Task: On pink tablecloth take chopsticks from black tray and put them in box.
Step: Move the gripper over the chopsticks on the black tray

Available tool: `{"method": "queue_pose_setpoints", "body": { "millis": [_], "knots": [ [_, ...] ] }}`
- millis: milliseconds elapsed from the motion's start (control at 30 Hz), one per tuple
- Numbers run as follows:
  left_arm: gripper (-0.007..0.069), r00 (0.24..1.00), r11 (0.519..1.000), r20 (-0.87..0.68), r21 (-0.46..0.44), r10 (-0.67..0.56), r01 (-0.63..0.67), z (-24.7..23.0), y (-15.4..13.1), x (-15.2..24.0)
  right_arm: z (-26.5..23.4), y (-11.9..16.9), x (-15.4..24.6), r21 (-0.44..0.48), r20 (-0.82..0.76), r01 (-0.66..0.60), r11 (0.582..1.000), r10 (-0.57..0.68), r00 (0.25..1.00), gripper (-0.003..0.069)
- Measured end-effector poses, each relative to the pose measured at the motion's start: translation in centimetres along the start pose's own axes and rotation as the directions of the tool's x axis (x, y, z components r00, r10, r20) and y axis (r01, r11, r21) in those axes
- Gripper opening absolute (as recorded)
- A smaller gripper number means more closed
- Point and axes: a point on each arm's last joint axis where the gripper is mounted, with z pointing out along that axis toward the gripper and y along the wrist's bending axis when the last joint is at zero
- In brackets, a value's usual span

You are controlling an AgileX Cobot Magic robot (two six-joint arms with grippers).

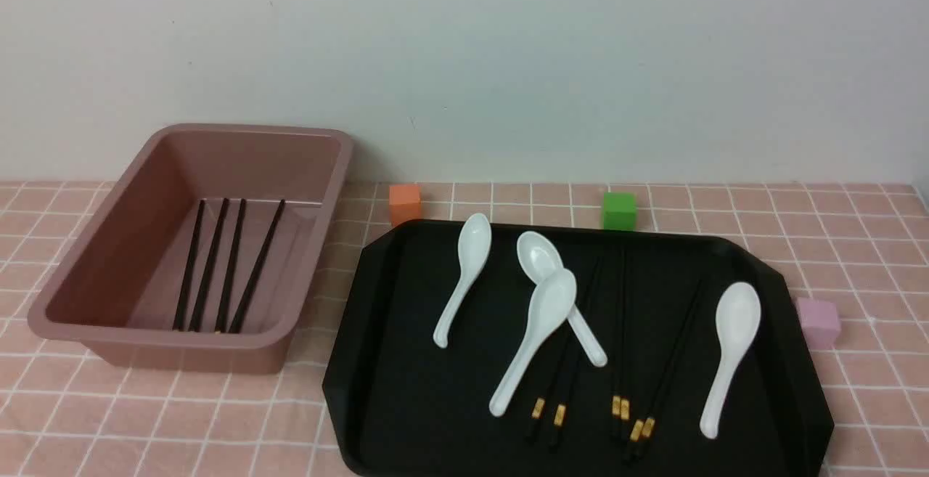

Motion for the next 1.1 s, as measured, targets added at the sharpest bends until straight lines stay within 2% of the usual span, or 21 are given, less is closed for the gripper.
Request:
{"method": "queue_pose_setpoints", "body": {
  "millis": [1100],
  "knots": [
    [0.0111,1.0,1.0,0.0,0.0,0.0,0.0,0.0,0.0,0.0,0.0,0.0,0.0,0.0,0.0,0.0,1.0,0.0,1.0,0.024]
  ]
}}
